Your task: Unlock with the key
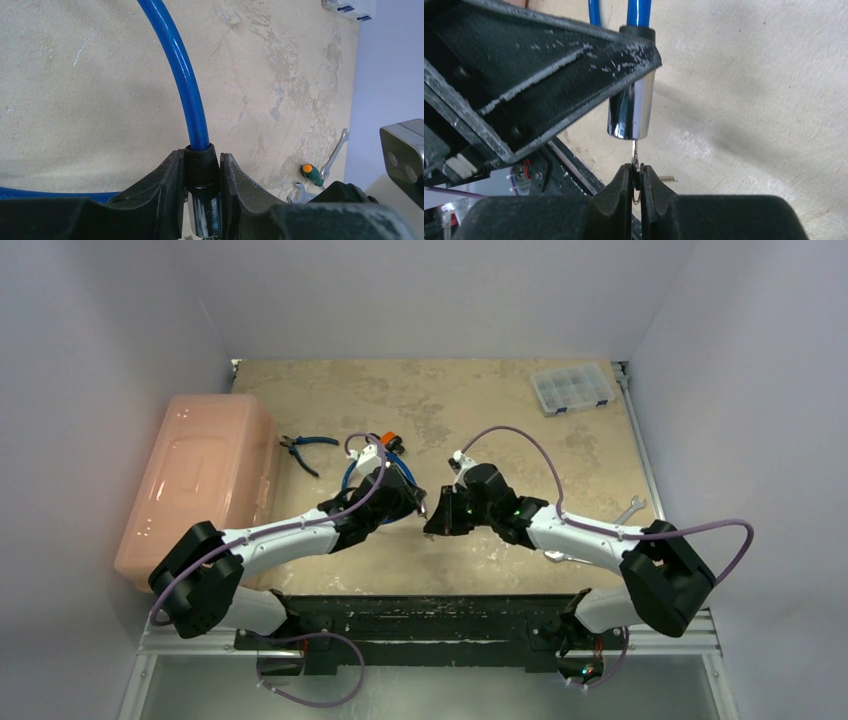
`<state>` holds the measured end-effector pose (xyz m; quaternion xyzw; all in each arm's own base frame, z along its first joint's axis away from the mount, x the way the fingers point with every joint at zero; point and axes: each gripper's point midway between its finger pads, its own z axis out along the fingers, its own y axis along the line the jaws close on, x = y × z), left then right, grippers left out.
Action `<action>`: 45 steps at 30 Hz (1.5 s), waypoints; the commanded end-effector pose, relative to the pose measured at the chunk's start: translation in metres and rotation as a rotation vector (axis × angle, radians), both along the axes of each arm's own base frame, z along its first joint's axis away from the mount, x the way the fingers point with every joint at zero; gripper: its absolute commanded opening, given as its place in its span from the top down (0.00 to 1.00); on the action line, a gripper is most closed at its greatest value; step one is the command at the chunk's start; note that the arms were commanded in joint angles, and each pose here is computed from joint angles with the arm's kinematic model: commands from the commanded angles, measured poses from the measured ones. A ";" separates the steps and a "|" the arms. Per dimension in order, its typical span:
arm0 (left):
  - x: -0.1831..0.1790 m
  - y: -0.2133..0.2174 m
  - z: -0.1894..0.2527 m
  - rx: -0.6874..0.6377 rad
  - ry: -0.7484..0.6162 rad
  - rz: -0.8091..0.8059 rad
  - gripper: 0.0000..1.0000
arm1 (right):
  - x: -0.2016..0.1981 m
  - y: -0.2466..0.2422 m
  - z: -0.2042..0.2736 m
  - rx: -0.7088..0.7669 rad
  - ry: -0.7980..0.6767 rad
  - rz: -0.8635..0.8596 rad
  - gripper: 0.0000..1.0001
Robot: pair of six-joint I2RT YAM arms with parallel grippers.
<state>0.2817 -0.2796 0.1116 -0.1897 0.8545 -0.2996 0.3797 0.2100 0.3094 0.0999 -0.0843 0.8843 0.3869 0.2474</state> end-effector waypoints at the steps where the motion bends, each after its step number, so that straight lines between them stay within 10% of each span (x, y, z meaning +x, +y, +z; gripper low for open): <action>1: -0.001 -0.006 0.012 -0.057 -0.022 -0.013 1.00 | 0.024 0.022 0.044 0.068 -0.137 0.047 1.00; 45: -0.002 0.003 0.025 -0.074 -0.076 0.002 1.00 | 0.030 0.019 0.048 0.032 -0.155 0.041 1.00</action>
